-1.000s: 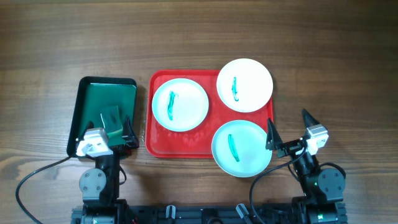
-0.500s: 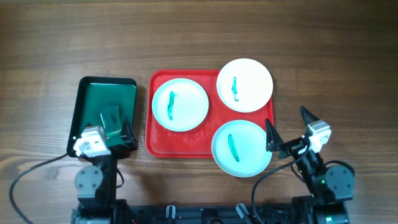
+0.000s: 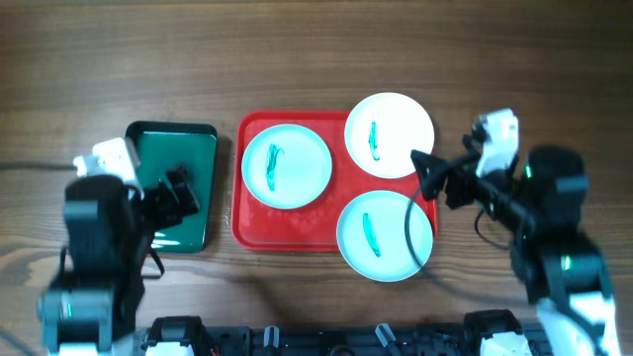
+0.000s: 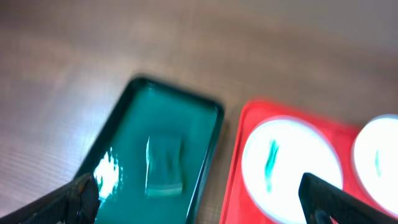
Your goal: Clean dirty plates on tray and stack at the side
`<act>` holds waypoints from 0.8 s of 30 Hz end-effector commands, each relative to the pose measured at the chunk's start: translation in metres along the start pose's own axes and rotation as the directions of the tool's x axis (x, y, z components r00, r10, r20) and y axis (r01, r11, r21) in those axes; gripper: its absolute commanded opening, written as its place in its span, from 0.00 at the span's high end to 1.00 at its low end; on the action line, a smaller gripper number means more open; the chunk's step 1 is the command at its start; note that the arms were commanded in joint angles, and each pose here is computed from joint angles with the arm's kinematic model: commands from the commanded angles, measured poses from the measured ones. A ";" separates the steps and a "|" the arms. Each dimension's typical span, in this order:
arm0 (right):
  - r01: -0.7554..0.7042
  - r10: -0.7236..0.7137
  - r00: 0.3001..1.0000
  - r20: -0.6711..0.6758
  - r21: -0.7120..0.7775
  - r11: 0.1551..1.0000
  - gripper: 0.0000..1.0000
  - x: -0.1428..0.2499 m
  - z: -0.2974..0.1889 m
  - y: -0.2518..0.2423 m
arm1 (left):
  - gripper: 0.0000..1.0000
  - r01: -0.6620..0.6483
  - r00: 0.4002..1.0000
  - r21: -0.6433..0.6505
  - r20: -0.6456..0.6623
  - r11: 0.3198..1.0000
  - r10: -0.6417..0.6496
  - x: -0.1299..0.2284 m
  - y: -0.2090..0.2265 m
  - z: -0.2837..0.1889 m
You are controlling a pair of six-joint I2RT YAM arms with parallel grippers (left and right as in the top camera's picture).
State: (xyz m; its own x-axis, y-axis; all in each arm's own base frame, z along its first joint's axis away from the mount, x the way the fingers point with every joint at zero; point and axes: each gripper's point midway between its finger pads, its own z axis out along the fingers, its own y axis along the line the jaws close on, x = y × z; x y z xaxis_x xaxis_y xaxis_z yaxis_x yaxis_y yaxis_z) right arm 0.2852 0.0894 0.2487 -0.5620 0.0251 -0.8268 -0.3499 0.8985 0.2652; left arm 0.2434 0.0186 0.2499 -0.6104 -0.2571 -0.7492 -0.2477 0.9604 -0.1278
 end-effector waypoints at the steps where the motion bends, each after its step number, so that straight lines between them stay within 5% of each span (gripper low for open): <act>1: -0.053 0.051 0.990 -0.131 -0.010 0.999 0.00 -0.011 0.018 -0.003 | 0.00 0.014 0.984 -0.005 -0.178 1.000 -0.014 0.007 -0.009 0.029; 11: -0.073 0.045 0.970 -0.241 -0.109 0.991 0.03 -0.003 0.077 -0.009 | 0.00 0.095 0.861 0.162 -0.509 0.982 0.001 0.057 -0.055 0.116; 18: -0.116 0.085 0.949 -0.304 -0.085 0.990 0.18 0.014 0.102 -0.017 | 0.04 0.159 0.860 -0.242 -0.442 0.957 -0.255 0.055 0.014 0.134; 24: -0.184 0.145 0.930 -0.338 -0.084 0.979 0.30 0.024 0.127 -0.011 | 0.09 0.186 0.856 -0.307 -0.416 0.933 -0.307 0.053 0.036 0.133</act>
State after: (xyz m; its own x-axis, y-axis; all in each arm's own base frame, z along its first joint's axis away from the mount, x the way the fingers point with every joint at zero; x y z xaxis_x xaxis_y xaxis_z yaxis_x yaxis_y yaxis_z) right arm 0.3640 0.1252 0.1619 -0.8157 -0.0290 -0.5778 -0.3232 0.8512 0.4135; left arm 0.3035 0.0383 0.1154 -0.8007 -0.5159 -0.3045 -0.5131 0.8530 -0.0957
